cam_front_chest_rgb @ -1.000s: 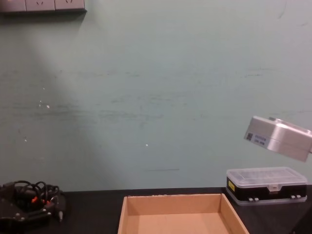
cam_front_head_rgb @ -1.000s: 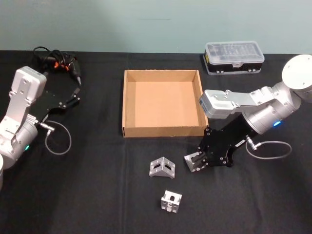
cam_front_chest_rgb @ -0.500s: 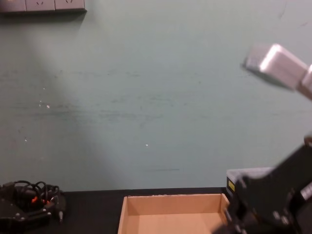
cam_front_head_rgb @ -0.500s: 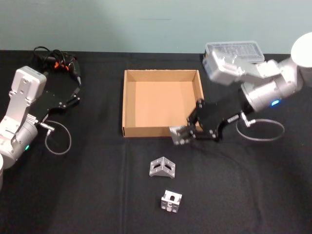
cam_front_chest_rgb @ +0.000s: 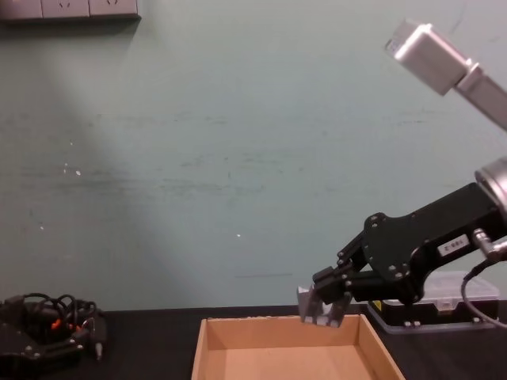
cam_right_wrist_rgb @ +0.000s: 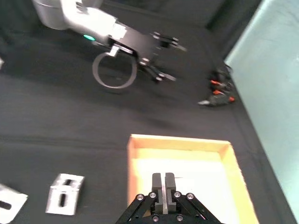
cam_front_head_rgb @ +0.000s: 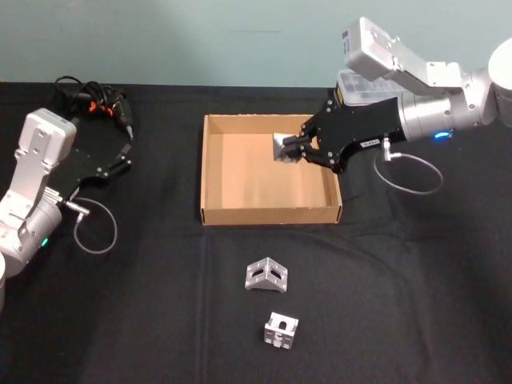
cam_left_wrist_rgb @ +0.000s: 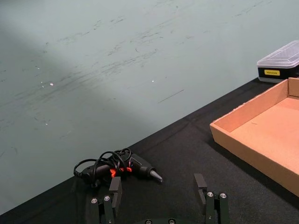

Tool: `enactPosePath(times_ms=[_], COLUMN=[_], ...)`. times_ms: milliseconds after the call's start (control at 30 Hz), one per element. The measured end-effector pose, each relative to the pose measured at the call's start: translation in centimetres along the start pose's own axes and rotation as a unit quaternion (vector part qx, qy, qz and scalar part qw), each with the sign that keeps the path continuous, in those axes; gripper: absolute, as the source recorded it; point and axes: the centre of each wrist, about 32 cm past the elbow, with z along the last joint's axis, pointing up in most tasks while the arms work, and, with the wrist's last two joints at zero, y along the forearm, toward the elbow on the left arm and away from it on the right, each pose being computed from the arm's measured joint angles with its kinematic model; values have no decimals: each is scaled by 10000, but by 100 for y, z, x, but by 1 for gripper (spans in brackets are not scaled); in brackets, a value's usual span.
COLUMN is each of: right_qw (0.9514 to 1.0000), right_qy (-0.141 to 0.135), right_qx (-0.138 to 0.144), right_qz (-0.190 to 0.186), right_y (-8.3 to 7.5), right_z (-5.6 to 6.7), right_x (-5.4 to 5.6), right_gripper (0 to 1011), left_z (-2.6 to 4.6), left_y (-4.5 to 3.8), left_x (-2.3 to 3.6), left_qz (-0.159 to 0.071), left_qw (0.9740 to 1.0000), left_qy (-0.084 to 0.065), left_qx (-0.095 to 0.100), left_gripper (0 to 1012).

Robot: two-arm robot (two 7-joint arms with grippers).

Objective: Use one hand to pick up the angle iron from the table and place it into the box.

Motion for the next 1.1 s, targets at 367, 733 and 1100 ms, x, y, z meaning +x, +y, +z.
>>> enactPosePath(times_ms=[367, 733, 1100], right_qw=[9986, 9971, 9964], right_qy=[233, 419, 486], right_qx=[-292, -530, -595], right_qz=[-383, -362, -357], right_y=[238, 413, 441], right_z=[-250, -494, -571], right_x=[30, 55, 62], right_gripper=[48, 48, 48], left_z=[0, 0, 0], left_y=[0, 0, 0], left_x=[0, 0, 0], left_qz=[0, 0, 0], left_qw=[10000, 10000, 10000], left_qy=[0, 0, 0], left_qx=[0, 0, 0], left_gripper=[1000, 1000, 1000])
